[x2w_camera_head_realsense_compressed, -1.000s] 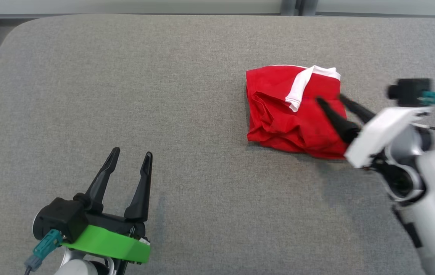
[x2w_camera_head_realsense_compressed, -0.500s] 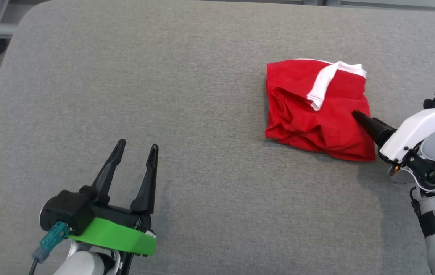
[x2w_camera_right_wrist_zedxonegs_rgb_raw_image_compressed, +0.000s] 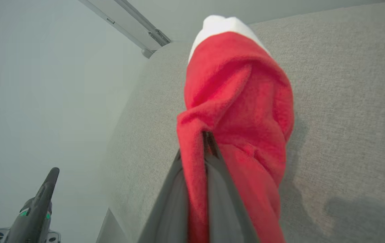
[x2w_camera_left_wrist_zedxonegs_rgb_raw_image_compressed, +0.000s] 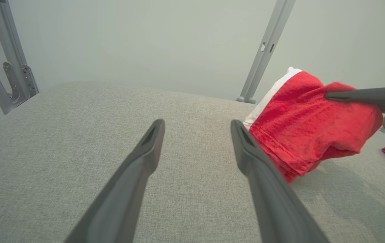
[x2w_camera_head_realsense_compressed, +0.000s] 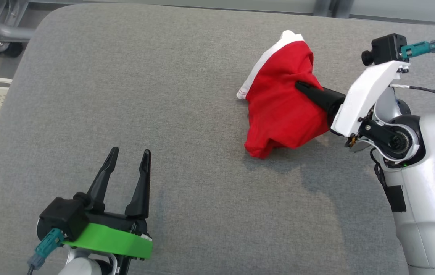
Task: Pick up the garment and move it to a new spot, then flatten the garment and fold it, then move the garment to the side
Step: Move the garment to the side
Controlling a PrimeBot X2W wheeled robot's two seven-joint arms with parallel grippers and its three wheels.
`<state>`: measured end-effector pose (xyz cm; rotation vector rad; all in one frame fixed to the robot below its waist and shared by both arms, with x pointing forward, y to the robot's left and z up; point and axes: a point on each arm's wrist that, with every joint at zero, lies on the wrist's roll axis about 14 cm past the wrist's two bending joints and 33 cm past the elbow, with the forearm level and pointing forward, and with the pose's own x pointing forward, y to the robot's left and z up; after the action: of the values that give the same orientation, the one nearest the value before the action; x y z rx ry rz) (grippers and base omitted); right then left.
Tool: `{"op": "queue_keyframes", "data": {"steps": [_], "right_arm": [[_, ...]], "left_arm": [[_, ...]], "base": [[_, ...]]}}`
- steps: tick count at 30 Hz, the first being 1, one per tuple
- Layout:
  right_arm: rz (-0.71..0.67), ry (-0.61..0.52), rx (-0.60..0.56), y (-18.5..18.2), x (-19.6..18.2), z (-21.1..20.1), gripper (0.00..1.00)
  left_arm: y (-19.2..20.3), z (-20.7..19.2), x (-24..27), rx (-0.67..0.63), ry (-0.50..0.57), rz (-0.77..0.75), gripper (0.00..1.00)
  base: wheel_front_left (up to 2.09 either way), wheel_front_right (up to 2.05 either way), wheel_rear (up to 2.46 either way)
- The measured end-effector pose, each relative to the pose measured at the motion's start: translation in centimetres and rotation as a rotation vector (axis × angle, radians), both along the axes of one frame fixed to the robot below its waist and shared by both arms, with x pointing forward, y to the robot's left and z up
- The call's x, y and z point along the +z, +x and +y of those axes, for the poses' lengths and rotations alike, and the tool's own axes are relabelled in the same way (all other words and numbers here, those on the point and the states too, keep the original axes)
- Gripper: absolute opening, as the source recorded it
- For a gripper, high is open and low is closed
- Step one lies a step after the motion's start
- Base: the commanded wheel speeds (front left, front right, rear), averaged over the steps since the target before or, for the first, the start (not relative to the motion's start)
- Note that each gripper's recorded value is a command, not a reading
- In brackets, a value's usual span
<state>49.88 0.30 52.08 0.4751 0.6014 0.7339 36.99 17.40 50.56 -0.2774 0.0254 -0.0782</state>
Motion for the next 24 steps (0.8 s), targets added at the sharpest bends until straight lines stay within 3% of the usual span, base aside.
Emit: {"op": "queue_keyframes", "data": {"steps": [6, 7, 9, 17, 24], "right_arm": [[0.053, -0.068, -0.116, 0.4, -0.7, -5.4, 0.0], [0.129, -0.257, -0.395, 0.1, -3.8, -18.8, 0.0], [0.124, -0.344, -0.529, -0.8, -3.1, -25.4, 0.0], [0.179, -0.494, -0.713, -3.5, -4.1, -33.9, 0.0], [0.18, -0.693, -0.778, -4.3, -5.4, -38.7, 0.0]], "left_arm": [[0.5, -1.2, 0.4, -0.046, -0.001, -0.02, 1.0], [2.1, -2.3, 0.1, -0.103, 0.024, -0.015, 1.0], [3.0, -4.0, -0.7, -0.163, 0.022, 0.009, 1.0], [4.7, -6.8, -0.8, -0.257, 0.02, 0.012, 1.0], [5.4, -7.5, -1.3, -0.28, 0.019, 0.029, 1.0]], "base": [[0.0, 0.0, 0.0], [0.0, 0.0, 0.0], [0.0, 0.0, 0.0], [0.0, 0.0, 0.0], [0.0, 0.0, 0.0]]}}
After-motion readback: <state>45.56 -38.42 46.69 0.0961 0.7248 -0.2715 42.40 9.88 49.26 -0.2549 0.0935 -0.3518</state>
